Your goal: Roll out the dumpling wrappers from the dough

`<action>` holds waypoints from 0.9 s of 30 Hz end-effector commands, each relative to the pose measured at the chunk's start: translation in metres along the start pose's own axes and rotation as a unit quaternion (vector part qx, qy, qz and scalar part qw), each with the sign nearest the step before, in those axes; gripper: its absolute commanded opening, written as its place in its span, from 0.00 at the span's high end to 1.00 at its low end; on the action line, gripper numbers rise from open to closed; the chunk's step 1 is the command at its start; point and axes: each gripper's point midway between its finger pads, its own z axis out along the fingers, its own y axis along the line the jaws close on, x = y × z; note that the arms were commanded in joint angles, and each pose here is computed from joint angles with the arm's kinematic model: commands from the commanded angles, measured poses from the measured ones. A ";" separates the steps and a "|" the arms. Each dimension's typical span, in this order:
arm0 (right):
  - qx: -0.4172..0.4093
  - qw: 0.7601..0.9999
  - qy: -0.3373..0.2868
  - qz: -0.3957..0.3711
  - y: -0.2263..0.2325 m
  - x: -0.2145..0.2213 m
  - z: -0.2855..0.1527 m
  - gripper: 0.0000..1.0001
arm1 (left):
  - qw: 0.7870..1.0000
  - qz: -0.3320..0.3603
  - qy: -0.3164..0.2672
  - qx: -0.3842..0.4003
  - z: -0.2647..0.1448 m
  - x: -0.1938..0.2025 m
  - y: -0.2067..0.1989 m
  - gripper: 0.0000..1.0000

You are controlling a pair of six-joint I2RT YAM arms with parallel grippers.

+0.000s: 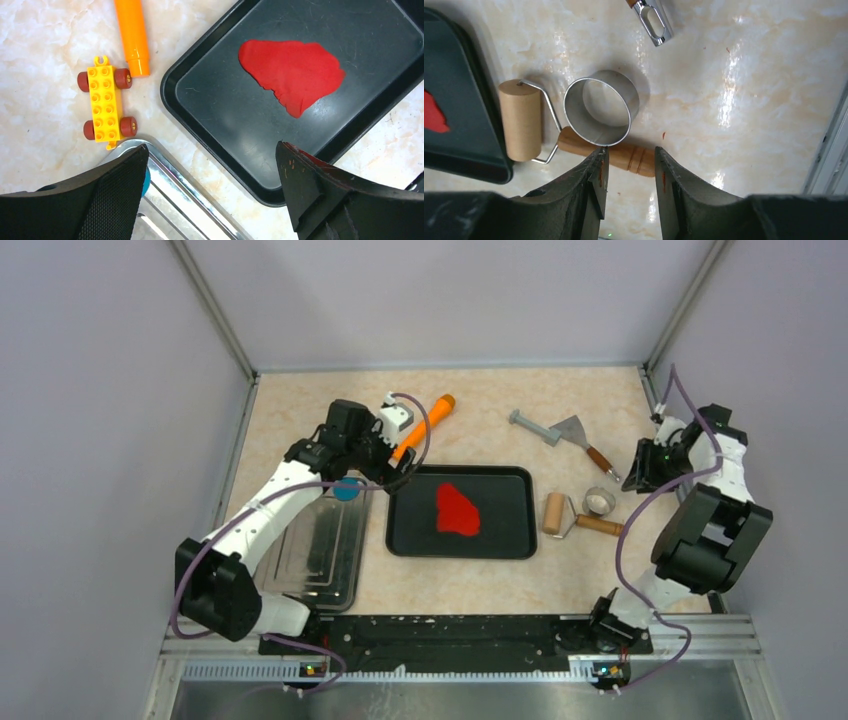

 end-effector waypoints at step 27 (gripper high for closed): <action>0.042 0.995 0.021 -0.090 0.002 -0.001 0.052 0.75 | 0.995 -0.084 -0.049 0.001 -0.016 -0.005 0.010 0.02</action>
